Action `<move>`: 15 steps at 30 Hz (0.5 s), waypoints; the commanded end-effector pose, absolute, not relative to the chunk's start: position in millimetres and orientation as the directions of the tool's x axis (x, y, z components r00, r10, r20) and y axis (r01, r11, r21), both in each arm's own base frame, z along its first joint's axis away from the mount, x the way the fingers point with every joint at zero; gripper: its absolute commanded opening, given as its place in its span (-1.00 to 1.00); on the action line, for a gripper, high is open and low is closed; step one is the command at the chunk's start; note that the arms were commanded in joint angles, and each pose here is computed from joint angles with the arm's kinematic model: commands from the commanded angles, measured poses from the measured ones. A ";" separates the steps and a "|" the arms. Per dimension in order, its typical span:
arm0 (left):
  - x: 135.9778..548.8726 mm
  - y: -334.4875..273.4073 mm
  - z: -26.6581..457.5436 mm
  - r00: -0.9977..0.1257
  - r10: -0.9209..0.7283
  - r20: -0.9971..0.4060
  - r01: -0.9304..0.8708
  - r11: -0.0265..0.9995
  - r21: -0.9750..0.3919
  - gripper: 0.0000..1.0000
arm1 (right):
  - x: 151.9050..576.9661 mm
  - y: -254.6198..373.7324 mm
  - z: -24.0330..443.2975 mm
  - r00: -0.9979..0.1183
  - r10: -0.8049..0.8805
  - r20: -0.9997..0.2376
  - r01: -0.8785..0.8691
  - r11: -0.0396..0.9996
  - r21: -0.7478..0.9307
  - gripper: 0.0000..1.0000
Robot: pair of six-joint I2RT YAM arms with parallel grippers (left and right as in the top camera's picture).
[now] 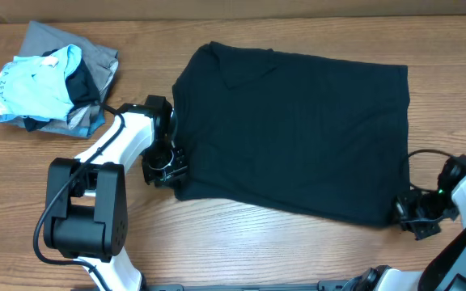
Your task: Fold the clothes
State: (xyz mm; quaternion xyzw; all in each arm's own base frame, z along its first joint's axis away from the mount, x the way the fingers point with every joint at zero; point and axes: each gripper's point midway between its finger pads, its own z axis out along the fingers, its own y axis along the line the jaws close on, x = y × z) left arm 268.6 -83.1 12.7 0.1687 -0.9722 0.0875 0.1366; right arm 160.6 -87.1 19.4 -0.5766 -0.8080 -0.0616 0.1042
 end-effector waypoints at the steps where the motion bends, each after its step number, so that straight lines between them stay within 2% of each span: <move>1: 269.1 -78.8 23.0 -0.904 -0.319 0.285 -0.369 0.918 -0.144 -0.54 | 171.9 -97.1 33.8 -0.401 0.896 0.190 0.914 0.406 0.016 -0.92; 5: 263.5 -71.0 35.3 -0.901 -0.328 0.285 -0.378 0.915 -0.139 -0.70 | 181.9 -85.9 40.7 -0.475 0.856 0.206 0.880 0.460 0.118 -0.92; 11: 268.9 -71.1 53.7 -0.926 -0.307 0.220 -0.349 0.919 -0.184 -0.72 | 193.7 -76.2 44.8 -0.518 0.827 0.218 0.853 0.478 0.212 -0.92; 15: 272.5 -71.9 56.6 -0.932 -0.305 0.198 -0.343 0.919 -0.195 -0.72 | 222.1 -69.3 51.5 -0.559 0.808 0.187 0.802 0.470 0.367 -0.92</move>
